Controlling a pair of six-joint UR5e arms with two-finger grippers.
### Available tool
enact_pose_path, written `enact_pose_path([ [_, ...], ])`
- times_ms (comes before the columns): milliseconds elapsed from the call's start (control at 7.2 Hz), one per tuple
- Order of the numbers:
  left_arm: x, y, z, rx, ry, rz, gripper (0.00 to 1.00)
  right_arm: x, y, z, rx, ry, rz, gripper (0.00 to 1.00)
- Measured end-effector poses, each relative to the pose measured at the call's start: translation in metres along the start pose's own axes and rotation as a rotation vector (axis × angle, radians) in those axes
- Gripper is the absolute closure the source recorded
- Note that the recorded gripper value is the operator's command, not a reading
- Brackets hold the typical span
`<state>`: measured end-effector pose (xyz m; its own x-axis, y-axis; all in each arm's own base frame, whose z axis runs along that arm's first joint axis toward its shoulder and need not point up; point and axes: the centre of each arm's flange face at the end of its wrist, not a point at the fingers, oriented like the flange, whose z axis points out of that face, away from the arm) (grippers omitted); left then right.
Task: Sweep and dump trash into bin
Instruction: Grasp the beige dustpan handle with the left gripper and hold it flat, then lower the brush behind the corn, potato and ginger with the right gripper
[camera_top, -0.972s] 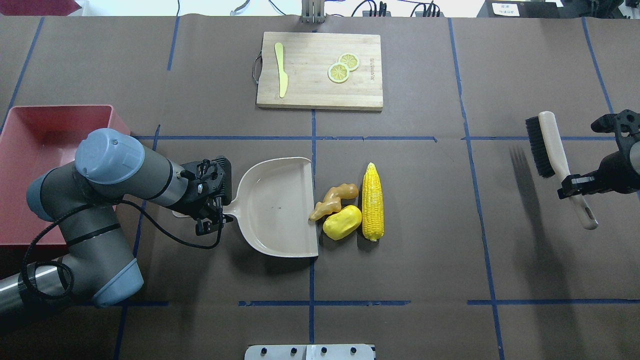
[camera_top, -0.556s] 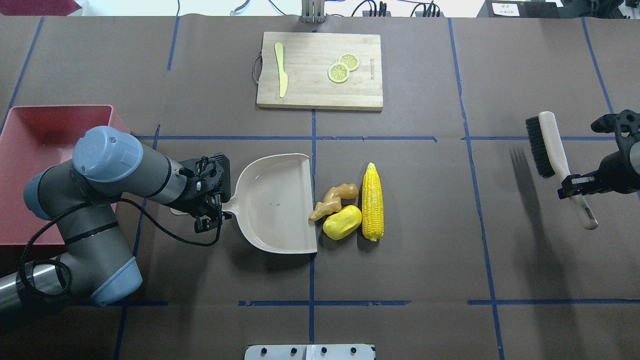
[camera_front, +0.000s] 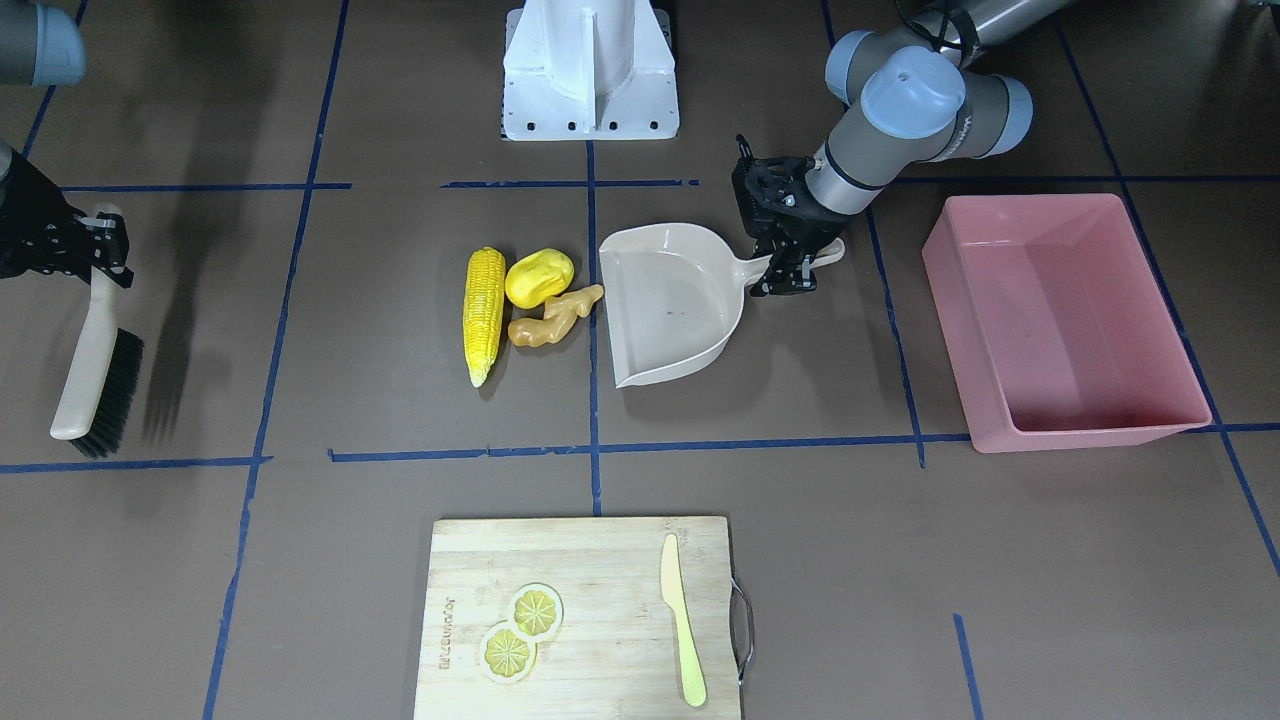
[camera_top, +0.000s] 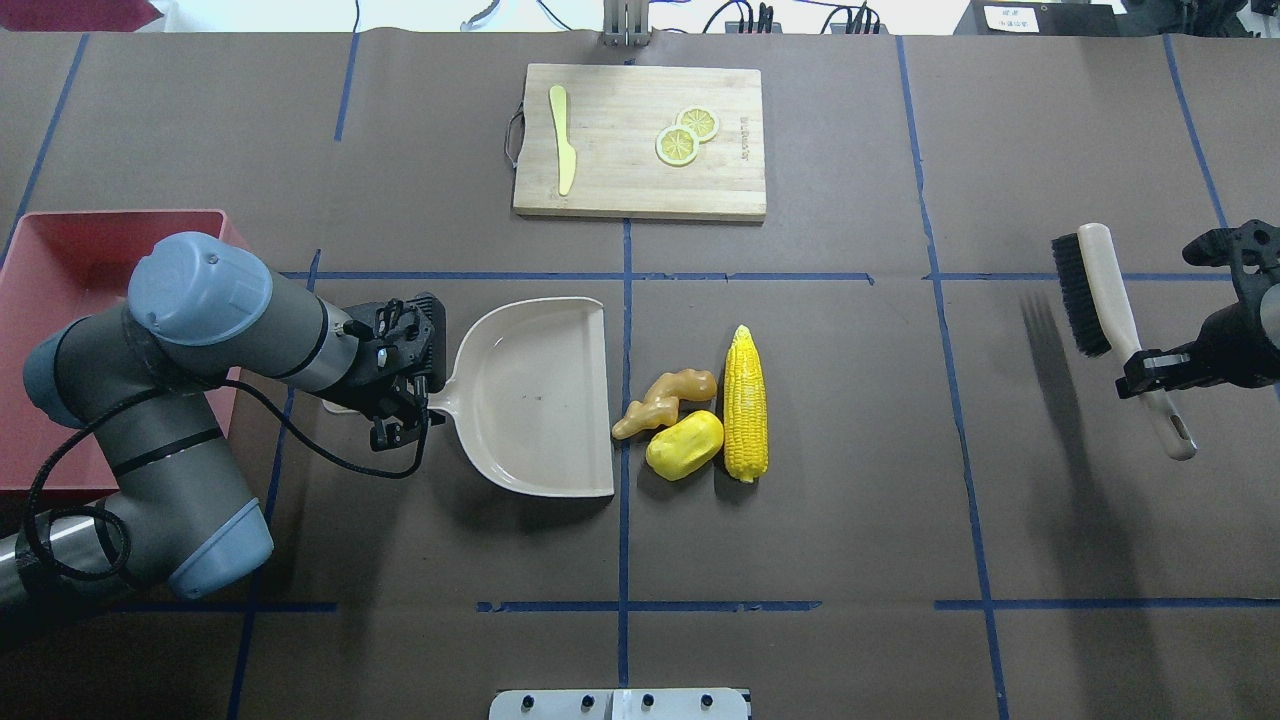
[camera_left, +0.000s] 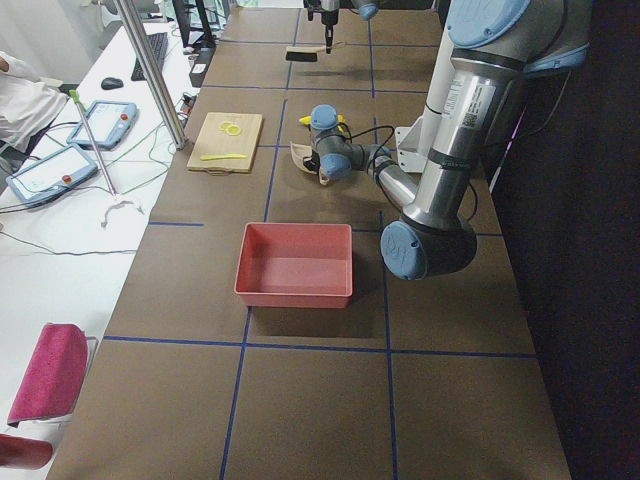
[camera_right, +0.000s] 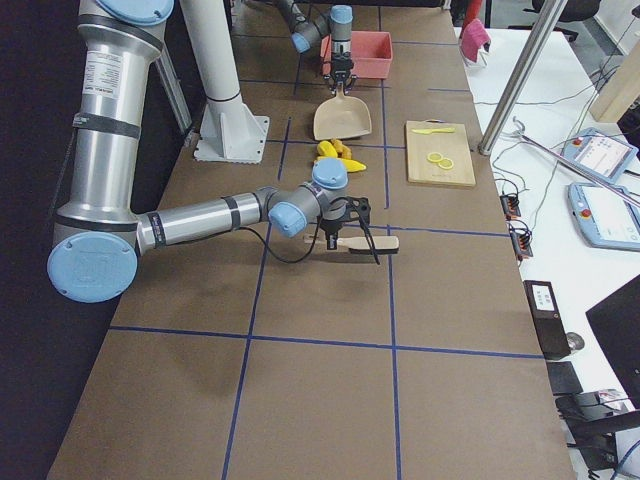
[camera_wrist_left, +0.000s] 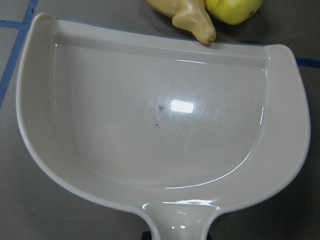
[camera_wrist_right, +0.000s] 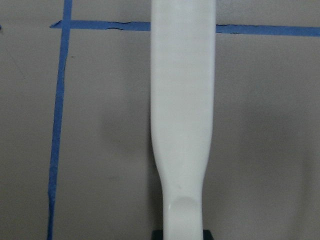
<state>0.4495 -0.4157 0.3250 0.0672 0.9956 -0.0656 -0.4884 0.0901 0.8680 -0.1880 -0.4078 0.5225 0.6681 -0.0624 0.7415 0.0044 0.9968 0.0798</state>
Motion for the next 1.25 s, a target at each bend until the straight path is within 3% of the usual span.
enact_pose_path([
  [417, 0.009, -0.007, -0.009, -0.084, 0.052, 0.039, 1.00, 0.000, 0.000, 0.000, 0.000, 0.000, 0.000, 1.00],
  [833, 0.007, -0.013, 0.002, -0.100, 0.063, 0.033, 1.00, -0.003, 0.000, 0.000, -0.002, -0.006, 0.003, 1.00],
  [1250, 0.004, -0.016, 0.009, -0.107, 0.064, 0.002, 1.00, -0.051, 0.010, -0.006, -0.013, -0.055, 0.047, 1.00],
])
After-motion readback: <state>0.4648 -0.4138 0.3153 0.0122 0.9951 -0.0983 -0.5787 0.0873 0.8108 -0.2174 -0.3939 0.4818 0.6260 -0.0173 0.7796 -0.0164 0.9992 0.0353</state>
